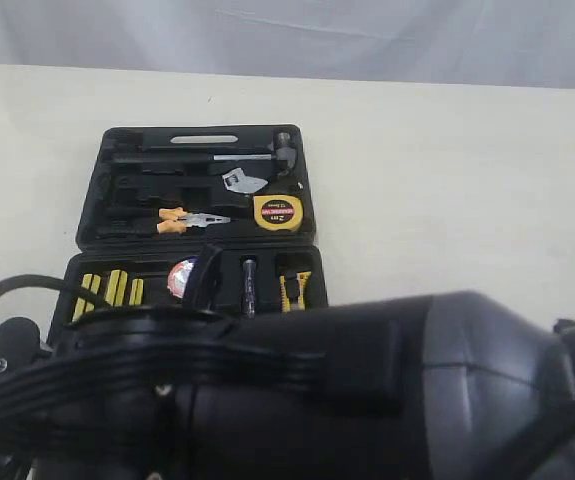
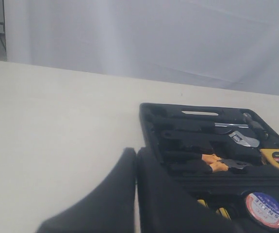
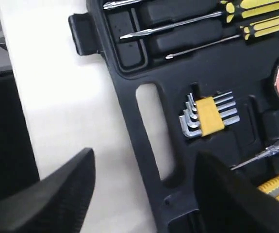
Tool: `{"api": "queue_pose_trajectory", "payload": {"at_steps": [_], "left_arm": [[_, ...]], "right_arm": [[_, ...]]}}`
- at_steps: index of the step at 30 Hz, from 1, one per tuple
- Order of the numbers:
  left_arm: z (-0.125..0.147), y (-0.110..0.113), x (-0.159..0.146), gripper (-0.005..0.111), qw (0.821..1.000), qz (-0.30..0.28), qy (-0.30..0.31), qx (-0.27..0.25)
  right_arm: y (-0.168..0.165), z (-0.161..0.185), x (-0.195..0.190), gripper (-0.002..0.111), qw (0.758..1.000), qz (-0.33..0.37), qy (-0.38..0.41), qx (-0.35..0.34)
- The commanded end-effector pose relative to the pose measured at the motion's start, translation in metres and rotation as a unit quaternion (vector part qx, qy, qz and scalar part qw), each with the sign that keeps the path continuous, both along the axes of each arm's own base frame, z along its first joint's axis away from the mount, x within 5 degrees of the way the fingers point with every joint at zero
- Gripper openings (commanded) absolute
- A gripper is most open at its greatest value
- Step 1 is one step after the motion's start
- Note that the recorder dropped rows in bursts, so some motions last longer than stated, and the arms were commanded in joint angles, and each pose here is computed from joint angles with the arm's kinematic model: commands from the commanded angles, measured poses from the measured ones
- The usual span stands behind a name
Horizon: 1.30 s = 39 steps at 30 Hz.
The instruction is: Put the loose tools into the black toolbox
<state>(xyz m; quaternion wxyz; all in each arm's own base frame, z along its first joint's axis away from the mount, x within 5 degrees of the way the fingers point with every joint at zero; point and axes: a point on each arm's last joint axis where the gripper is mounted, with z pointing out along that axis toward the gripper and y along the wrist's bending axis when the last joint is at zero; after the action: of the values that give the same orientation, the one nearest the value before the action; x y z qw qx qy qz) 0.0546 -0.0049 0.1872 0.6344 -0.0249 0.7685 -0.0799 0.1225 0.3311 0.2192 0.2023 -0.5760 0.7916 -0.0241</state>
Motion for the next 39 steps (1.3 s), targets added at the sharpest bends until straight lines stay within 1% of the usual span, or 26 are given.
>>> {"api": "queue_pose_trajectory", "payload": {"at_steps": [1,6,9,15,24,26,27,29,32,33,34,39], "left_arm": [[0.001,0.000,0.000,0.000,1.000,-0.003,0.000,0.002],[0.001,0.000,0.000,0.000,1.000,-0.003,0.000,0.002],[0.001,0.000,0.000,0.000,1.000,-0.003,0.000,0.002],[0.001,0.000,0.000,0.000,1.000,-0.003,0.000,0.002],[0.001,0.000,0.000,0.000,1.000,-0.003,0.000,0.002],[0.001,0.000,0.000,0.000,1.000,-0.003,0.000,0.002],[0.001,0.000,0.000,0.000,1.000,-0.003,0.000,0.002],[0.001,0.000,0.000,0.000,1.000,-0.003,0.000,0.002],[0.001,0.000,0.000,0.000,1.000,-0.003,0.000,0.002],[0.001,0.000,0.000,0.000,1.000,-0.003,0.000,0.002],[0.001,0.000,0.000,0.000,1.000,-0.003,0.000,0.002],[0.001,0.000,0.000,0.000,1.000,-0.003,0.000,0.002]], "right_arm": [[0.007,-0.018,-0.001,0.058,1.000,0.008,0.009,-0.013],[0.018,-0.043,0.003,0.058,0.999,0.031,-0.003,-0.024],[0.020,-0.054,0.003,0.058,0.999,0.033,0.002,-0.033],[0.021,-0.068,0.004,0.058,0.998,0.037,0.003,-0.052],[0.023,-0.097,0.011,0.058,0.992,0.070,-0.031,-0.104],[0.023,-0.101,0.012,0.056,0.990,0.074,-0.034,-0.111],[0.023,-0.103,0.013,0.052,0.990,0.075,-0.035,-0.114],[0.023,-0.105,0.013,0.041,0.990,0.075,-0.034,-0.117],[0.021,-0.105,0.013,0.015,0.989,0.072,-0.034,-0.125],[0.021,-0.105,0.013,0.005,0.989,0.071,-0.034,-0.128],[0.020,-0.105,0.013,0.000,0.988,0.068,-0.034,-0.133],[0.014,-0.097,0.014,-0.001,0.985,0.063,-0.038,-0.155]]}}
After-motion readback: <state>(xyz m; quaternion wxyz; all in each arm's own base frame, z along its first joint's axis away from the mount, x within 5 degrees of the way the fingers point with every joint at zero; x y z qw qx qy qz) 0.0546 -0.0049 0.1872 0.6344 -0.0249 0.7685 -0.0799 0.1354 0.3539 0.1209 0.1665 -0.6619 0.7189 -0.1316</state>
